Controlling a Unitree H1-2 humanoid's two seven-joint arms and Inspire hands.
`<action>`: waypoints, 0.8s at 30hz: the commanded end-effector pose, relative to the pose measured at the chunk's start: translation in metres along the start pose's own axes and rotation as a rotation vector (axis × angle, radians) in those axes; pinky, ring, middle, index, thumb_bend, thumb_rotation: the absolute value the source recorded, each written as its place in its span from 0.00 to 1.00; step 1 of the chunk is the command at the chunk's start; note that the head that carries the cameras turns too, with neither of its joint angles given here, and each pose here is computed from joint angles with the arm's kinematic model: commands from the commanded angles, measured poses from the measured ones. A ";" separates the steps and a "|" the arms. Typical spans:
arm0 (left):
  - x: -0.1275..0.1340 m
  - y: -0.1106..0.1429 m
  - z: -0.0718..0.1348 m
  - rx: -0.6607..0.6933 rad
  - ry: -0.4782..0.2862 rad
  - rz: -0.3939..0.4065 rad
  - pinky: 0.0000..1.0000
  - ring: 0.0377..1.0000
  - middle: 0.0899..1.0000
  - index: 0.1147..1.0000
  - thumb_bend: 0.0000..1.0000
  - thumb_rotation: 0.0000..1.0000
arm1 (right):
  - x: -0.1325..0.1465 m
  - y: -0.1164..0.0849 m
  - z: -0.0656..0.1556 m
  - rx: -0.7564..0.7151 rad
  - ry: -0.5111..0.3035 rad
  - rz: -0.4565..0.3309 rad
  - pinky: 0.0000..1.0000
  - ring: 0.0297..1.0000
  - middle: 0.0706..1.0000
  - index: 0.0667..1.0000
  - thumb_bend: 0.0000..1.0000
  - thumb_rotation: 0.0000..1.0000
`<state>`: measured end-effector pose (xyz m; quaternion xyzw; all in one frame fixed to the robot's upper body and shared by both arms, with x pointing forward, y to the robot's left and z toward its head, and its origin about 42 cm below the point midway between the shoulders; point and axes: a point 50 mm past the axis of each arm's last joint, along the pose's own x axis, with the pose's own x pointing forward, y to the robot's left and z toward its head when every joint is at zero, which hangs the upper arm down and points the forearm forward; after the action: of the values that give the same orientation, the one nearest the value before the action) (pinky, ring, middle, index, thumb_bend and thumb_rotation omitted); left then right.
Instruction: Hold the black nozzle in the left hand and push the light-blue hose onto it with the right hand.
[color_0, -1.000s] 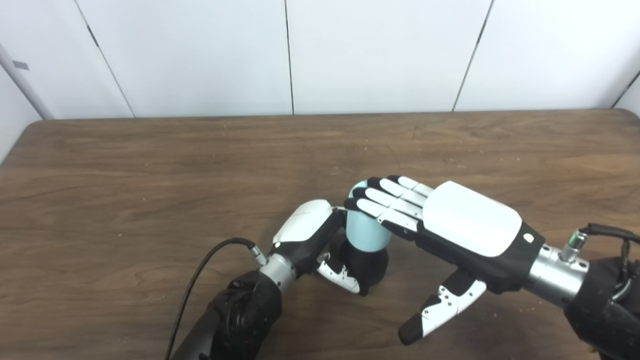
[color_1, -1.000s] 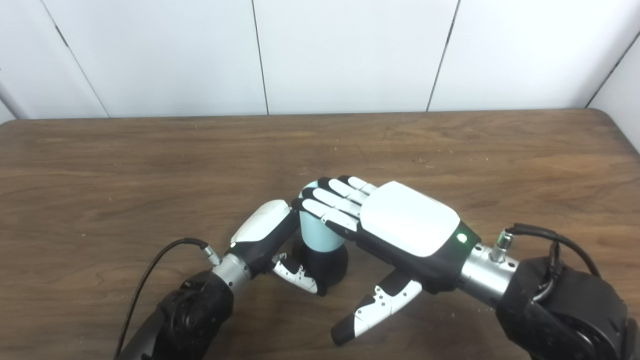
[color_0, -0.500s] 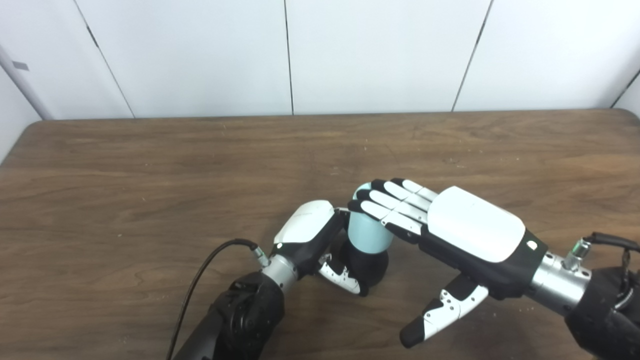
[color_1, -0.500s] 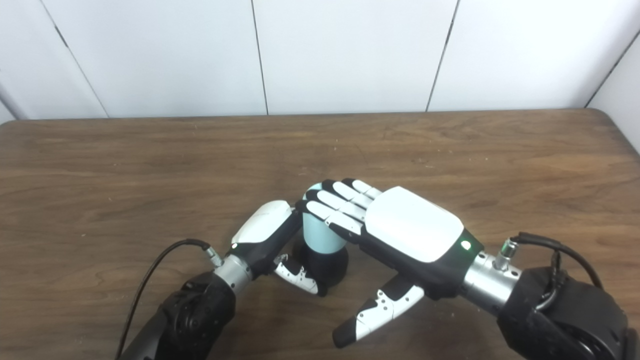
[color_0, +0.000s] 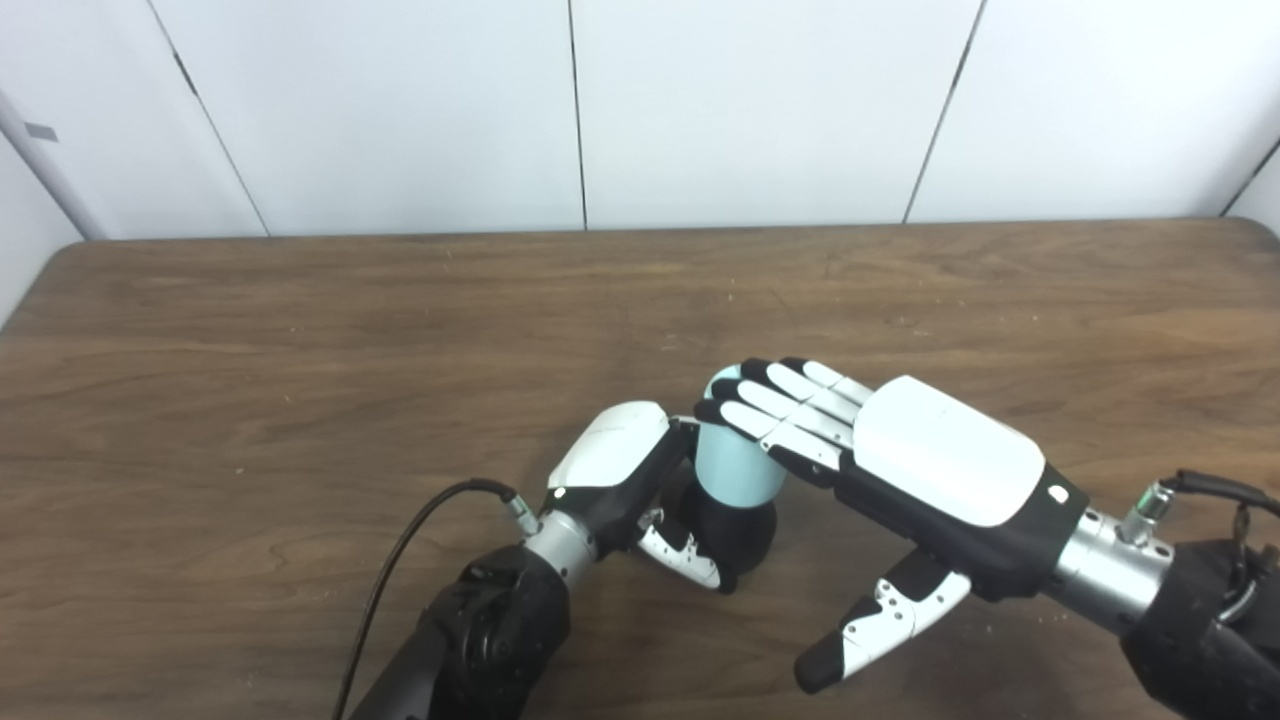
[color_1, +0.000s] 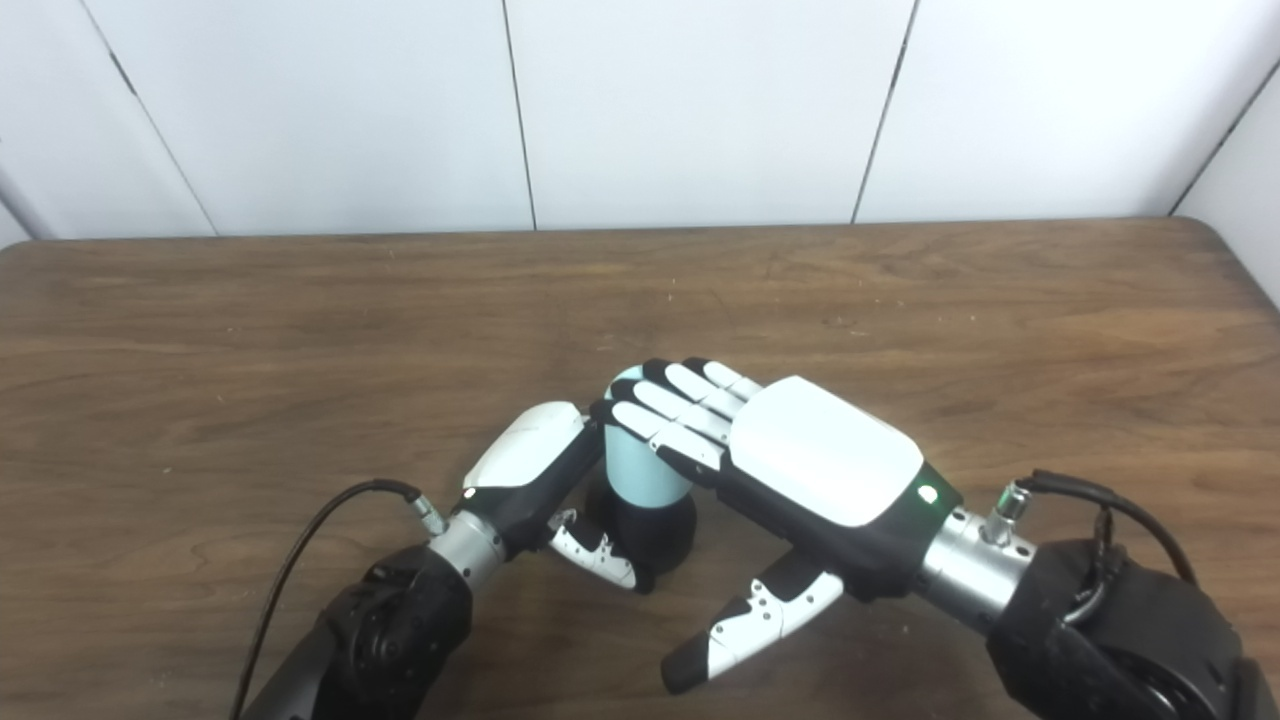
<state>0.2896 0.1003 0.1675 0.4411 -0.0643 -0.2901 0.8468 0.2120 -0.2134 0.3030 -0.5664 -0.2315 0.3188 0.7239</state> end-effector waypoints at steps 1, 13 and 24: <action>-0.012 -0.040 -0.024 -0.047 0.148 -0.213 0.83 0.63 0.45 0.41 0.52 0.00 | 0.000 0.008 -0.004 0.022 0.004 0.060 1.00 1.00 1.00 0.99 0.69 1.00; -0.012 -0.040 -0.023 -0.049 0.147 -0.213 0.83 0.63 0.44 0.42 0.52 0.00 | 0.001 0.010 -0.004 0.038 -0.015 0.076 1.00 1.00 1.00 1.00 0.69 1.00; -0.012 -0.040 -0.022 -0.049 0.145 -0.217 0.83 0.63 0.43 0.42 0.52 0.00 | -0.001 0.014 -0.005 0.033 -0.008 0.089 1.00 1.00 1.00 1.00 0.69 1.00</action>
<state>0.2891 0.0998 0.1674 0.4443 -0.0646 -0.2876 0.8460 0.2139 -0.2135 0.2981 -0.5570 -0.2333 0.3253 0.7277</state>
